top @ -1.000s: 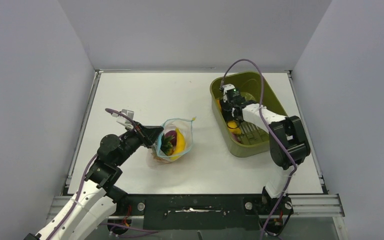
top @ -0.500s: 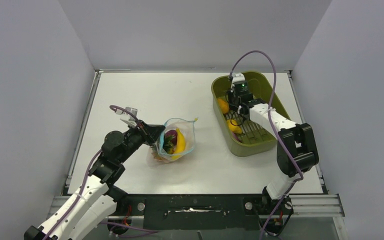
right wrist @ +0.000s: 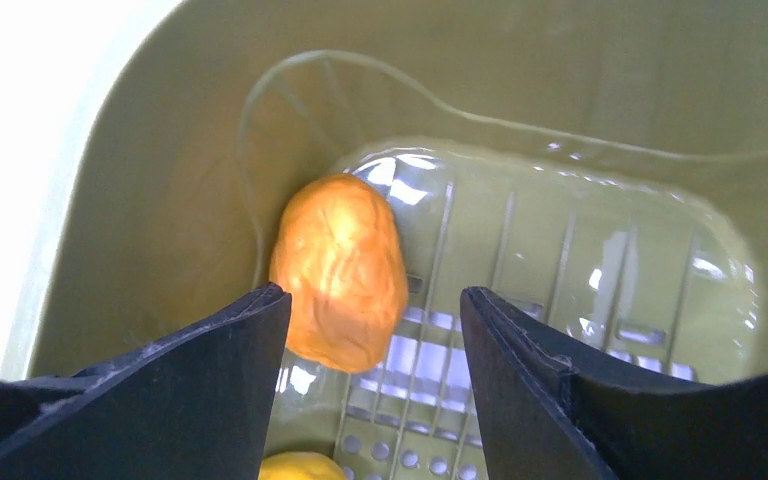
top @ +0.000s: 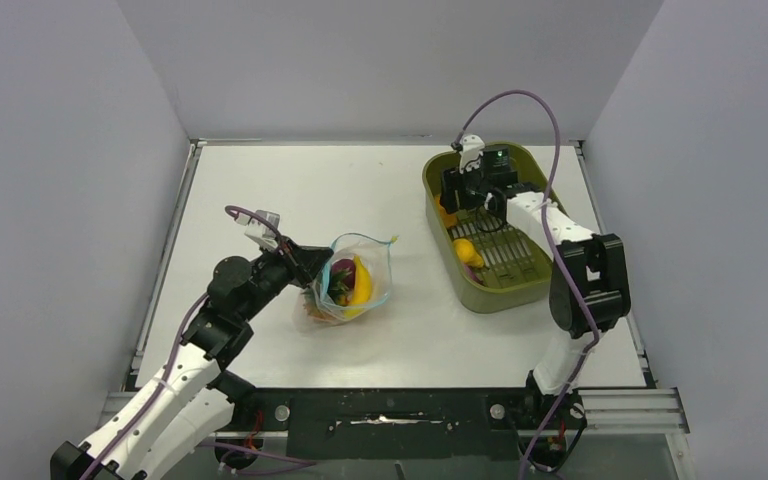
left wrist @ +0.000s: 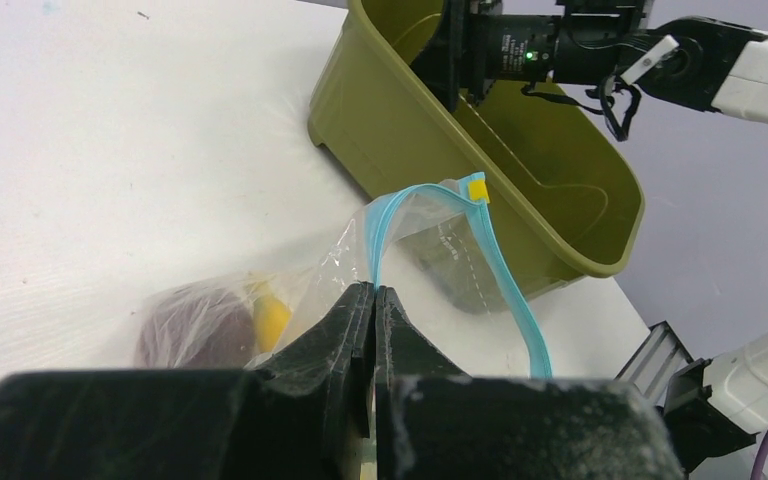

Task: Place the food in the zip-top bag and seal the zipper
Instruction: Pick up the fake fruit from the bin.

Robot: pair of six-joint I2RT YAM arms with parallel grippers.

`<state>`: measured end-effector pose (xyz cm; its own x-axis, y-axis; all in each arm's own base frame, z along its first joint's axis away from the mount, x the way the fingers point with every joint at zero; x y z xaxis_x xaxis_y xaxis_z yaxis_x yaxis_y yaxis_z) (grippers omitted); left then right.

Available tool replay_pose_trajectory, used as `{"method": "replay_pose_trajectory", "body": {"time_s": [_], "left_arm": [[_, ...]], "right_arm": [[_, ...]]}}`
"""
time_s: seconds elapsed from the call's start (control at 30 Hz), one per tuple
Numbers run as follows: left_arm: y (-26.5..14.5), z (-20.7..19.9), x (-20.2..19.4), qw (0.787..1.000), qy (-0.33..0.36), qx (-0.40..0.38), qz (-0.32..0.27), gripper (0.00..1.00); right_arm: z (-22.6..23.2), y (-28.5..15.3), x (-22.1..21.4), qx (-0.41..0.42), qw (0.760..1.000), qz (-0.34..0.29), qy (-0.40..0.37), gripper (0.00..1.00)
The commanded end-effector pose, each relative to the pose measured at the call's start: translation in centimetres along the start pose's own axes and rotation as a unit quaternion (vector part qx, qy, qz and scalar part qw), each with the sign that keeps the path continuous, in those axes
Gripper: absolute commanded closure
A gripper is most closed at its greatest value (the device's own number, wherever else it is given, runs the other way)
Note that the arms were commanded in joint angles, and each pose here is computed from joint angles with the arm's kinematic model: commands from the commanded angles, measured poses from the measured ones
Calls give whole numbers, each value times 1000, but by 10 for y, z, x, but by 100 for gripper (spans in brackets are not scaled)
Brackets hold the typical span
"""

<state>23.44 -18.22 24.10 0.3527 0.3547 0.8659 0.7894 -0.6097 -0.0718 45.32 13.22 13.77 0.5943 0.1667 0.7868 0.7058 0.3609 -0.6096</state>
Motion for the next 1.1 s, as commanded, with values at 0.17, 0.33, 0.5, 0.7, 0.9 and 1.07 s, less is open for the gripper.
{"method": "replay_pose_trajectory", "body": {"time_s": [0.17, 0.33, 0.5, 0.7, 0.9, 1.07], "left_arm": [[-5, -21, 36, 998, 28, -31, -55, 100], [-8, -20, 36, 997, 29, -29, -59, 100], [-11, -21, 37, 998, 29, -30, -57, 100], [-18, -21, 36, 997, 28, -28, -63, 100], [-21, -15, 40, 996, 56, -11, -72, 100], [-19, -19, 42, 995, 69, -19, -68, 100]], "right_arm": [[17, 26, -5, 87, 995, 38, -15, 33], [13, 35, -14, 80, 995, 55, -5, 37], [6, 37, -20, 59, 996, 70, -2, 48], [3, 23, -10, 35, 998, 48, 3, 60], [-7, 1, 0, -16, 1000, 17, 7, 65], [-13, -24, 7, -47, 999, 1, 4, 66]]}}
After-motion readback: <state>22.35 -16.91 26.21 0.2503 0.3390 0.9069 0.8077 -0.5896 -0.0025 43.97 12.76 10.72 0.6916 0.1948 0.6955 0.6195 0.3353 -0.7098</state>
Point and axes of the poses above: each gripper's point midway between its finger pads, its own y axis out along the fingers, its own z axis along the line the jaws close on, x = y × z, the point moved 2 cm from there along -y, back along the fingers, and after that the axes turned 4 degrees about y, right-handed, at the moved point
